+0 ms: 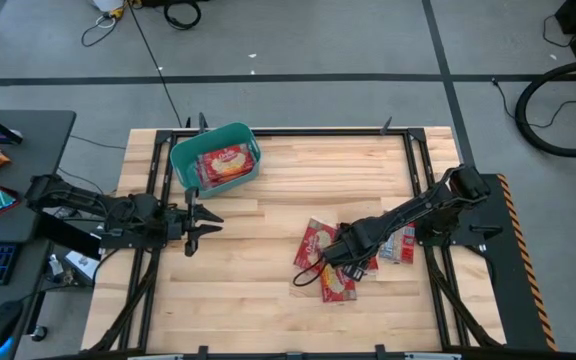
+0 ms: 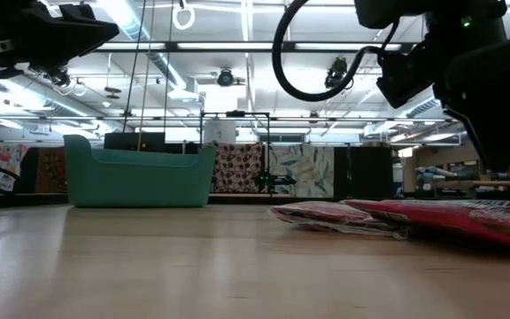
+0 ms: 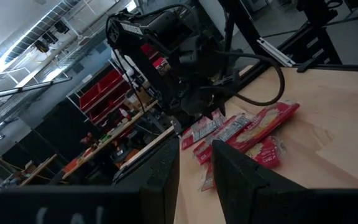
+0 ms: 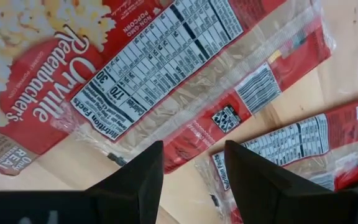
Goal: Sort popcorn bags into baskets
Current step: Put the red popcorn bag into the green bin
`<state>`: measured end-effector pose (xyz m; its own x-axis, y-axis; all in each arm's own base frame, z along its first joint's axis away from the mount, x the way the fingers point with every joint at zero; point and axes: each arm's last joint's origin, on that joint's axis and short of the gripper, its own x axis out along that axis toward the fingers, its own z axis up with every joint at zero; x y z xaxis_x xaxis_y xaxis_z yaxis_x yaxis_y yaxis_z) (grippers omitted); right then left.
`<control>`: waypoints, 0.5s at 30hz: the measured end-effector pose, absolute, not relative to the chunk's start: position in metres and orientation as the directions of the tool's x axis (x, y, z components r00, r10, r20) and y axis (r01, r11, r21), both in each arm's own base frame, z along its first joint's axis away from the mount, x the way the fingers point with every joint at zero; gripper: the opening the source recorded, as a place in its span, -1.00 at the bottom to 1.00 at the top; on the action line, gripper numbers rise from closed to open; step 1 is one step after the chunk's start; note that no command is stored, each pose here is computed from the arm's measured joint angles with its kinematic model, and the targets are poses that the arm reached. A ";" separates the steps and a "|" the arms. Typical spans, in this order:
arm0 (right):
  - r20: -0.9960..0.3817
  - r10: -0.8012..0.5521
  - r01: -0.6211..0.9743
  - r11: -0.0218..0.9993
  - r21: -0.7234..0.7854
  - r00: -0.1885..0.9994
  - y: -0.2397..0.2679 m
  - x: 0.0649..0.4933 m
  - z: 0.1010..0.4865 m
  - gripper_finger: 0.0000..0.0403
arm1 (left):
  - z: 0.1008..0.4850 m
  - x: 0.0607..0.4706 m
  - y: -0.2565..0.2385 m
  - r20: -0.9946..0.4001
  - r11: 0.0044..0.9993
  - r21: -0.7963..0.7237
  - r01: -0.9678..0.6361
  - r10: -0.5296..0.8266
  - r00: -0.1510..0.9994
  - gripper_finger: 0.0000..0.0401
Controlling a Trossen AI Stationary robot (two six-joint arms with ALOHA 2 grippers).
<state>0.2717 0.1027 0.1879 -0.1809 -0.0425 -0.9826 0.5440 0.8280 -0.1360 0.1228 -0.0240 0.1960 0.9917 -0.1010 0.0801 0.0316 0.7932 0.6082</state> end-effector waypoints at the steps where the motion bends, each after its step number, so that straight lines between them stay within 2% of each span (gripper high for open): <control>1: -0.984 -0.039 0.545 0.828 -0.129 -0.174 0.103 0.272 0.188 -0.14 | 0.196 0.123 -0.024 0.080 0.793 0.608 0.032 -0.101 0.992 -0.51; 7: -0.993 -0.013 0.530 0.845 -0.072 -0.113 0.105 0.278 0.187 -0.13 | 0.196 0.123 -0.024 0.080 0.793 0.608 0.031 -0.101 0.992 -0.51; 15: -0.992 0.011 0.530 0.846 -0.056 -0.122 0.106 0.278 0.187 -0.13 | 0.196 0.123 -0.024 0.080 0.794 0.607 0.032 -0.101 0.992 -0.51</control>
